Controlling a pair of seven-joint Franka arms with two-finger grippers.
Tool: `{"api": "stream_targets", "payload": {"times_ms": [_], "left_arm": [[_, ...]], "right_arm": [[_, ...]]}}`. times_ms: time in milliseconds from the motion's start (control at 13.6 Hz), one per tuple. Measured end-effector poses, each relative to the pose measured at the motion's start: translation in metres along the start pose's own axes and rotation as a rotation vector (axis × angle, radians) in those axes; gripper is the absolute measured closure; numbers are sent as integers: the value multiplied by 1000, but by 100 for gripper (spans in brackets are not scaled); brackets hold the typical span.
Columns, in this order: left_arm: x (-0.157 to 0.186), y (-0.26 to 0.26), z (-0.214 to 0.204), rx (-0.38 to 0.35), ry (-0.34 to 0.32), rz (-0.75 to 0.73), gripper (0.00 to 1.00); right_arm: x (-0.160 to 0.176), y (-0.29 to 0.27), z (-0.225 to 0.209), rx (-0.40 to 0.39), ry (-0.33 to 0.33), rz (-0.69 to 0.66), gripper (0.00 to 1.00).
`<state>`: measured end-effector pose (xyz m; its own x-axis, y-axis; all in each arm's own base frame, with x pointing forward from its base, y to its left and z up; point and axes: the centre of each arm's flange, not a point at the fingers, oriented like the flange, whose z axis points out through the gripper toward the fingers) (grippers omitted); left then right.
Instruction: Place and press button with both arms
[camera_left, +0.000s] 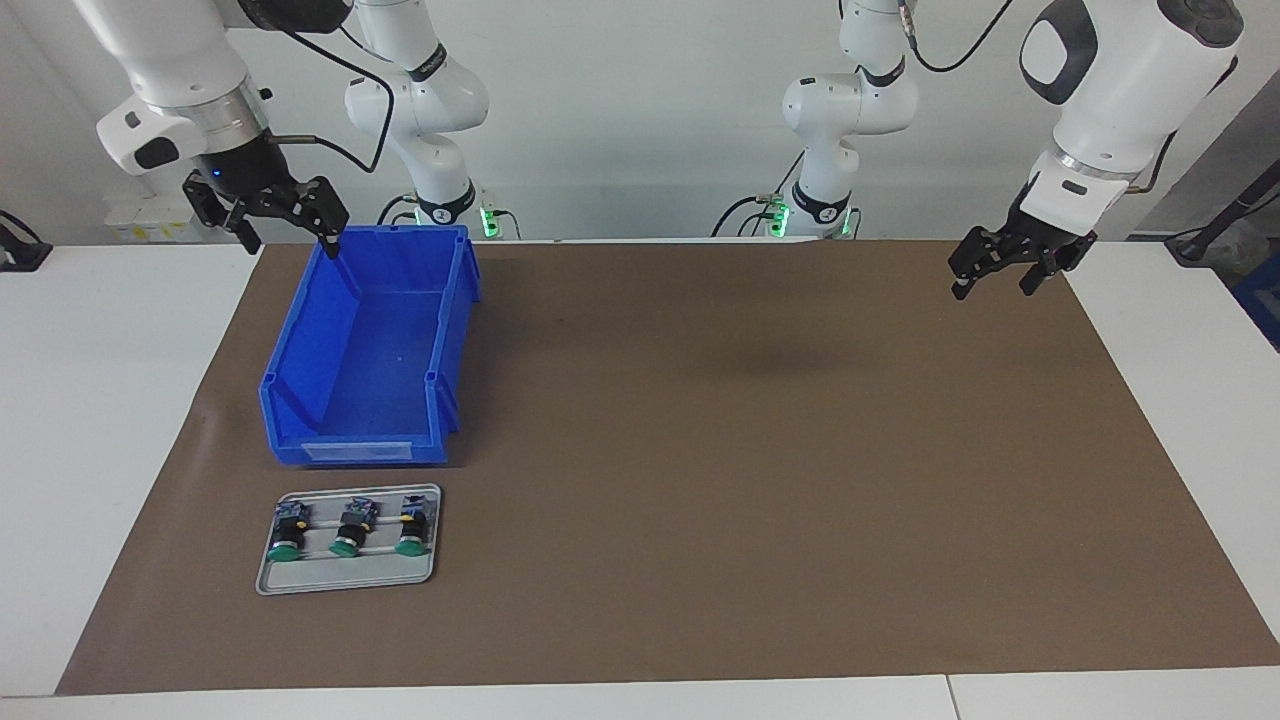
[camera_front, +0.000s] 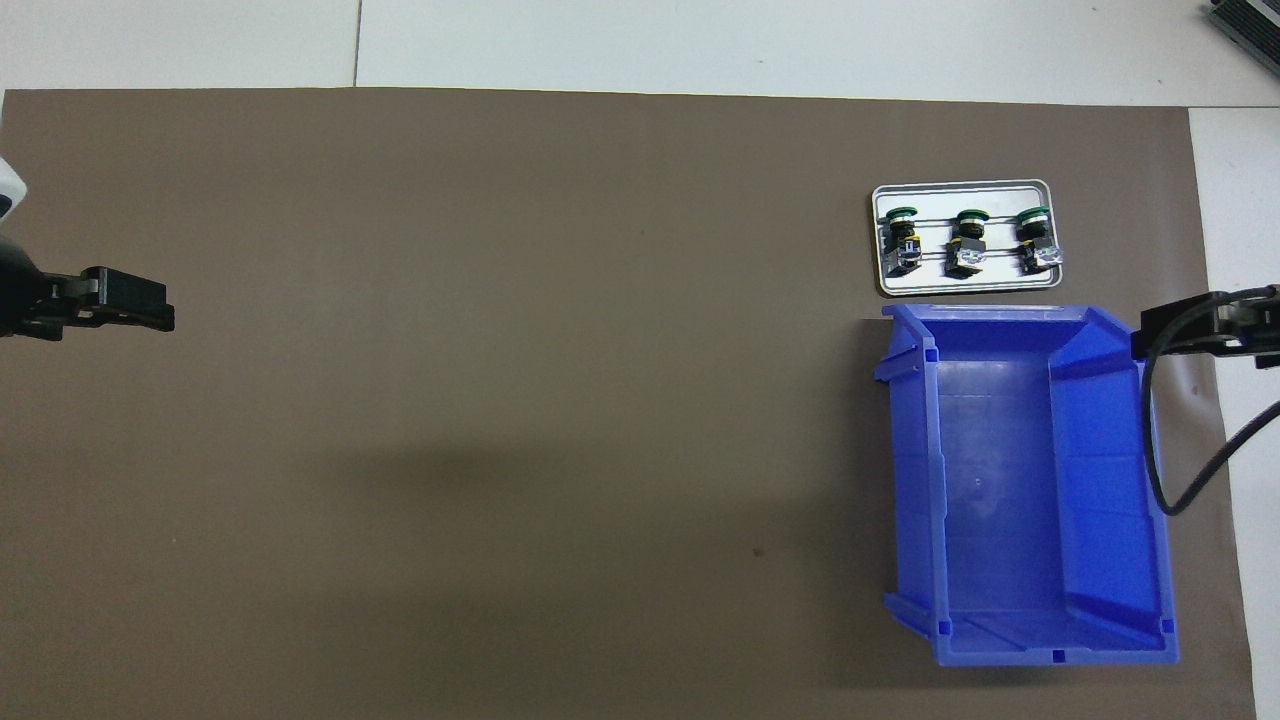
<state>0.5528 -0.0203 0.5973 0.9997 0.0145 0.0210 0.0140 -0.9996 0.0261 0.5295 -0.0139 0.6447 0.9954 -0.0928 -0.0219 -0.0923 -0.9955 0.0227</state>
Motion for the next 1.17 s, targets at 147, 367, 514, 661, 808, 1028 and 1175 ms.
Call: {"api": "stream_targets", "payload": {"times_ms": [147,367,514,661,808,1028,1175], "left_arm": [[0,0,0,0,0,1,0],[0,0,0,0,0,1,0],[0,-1,0,0,0,-1,0],[0,-3,0,0,0,-4,0],[0,-4,0,0,0,-6,0],[0,-7,0,0,0,-13,0],[0,-11,0,0,0,-20,0]], "right_arm": [[0,0,0,0,-2,0,0],[0,0,1,0,-4,0,0],[0,1,3,0,-5,1,0],[3,6,4,1,13,11,0],[9,15,6,3,43,25,0],[35,16,25,2,114,26,0],[65,12,62,-3,149,24,0]]}}
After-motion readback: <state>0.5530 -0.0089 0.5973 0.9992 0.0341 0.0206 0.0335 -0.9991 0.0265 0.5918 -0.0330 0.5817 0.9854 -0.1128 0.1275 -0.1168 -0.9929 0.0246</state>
